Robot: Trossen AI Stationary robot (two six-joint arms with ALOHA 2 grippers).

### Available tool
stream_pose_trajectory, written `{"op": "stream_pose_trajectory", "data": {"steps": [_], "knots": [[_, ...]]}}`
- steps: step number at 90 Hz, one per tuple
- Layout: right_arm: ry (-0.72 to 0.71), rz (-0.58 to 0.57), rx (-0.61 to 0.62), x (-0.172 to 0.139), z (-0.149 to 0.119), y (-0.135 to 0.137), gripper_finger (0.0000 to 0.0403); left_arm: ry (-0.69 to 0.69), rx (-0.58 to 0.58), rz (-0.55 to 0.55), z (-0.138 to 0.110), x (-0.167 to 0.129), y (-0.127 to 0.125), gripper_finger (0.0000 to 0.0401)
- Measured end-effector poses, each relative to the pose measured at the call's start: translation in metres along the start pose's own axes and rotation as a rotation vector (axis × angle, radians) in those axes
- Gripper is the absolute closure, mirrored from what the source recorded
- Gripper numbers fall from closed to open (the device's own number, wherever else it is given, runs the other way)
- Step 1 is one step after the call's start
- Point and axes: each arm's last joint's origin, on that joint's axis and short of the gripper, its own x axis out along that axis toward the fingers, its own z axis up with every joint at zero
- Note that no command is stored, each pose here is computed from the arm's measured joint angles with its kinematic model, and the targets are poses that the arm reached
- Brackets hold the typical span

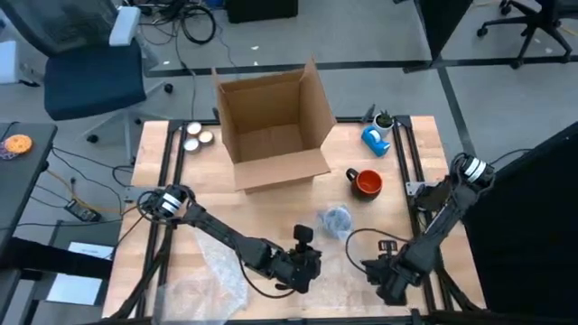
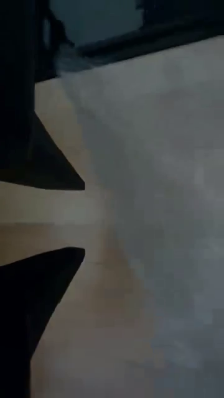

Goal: Wrap mug
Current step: Wrap the blue mug with the top bubble wrap

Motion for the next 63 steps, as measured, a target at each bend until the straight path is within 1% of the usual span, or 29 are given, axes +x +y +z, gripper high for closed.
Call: {"op": "stream_pose_trajectory", "data": {"steps": [18, 26, 34, 45, 55, 63], "knots": [[-0.137, 0.031, -0.056, 0.000, 0.032, -0.011, 0.0264, 0.000, -0.023, 0.000, 0.000, 0.000, 0.000, 0.0386], [-0.167, 0.041, -0.077, -0.001, 0.042, -0.016, 0.0264, 0.001, -0.024, 0.000, 0.000, 0.000, 0.000, 0.0386], [-0.166, 0.035, -0.092, -0.001, 0.046, -0.021, 0.0264, 0.002, -0.033, 0.000, 0.000, 0.000, 0.000, 0.0386], [-0.135, 0.059, -0.111, -0.004, 0.048, -0.021, 0.0264, 0.005, -0.042, 0.000, -0.001, 0.000, 0.000, 0.0386], [-0.121, 0.058, -0.125, -0.020, 0.053, -0.013, 0.0264, 0.004, -0.042, 0.000, -0.001, 0.000, 0.000, 0.0386], [-0.082, 0.000, -0.132, -0.035, 0.049, -0.007, 0.0264, 0.005, -0.042, 0.000, -0.001, 0.000, 0.000, 0.0386]]}}
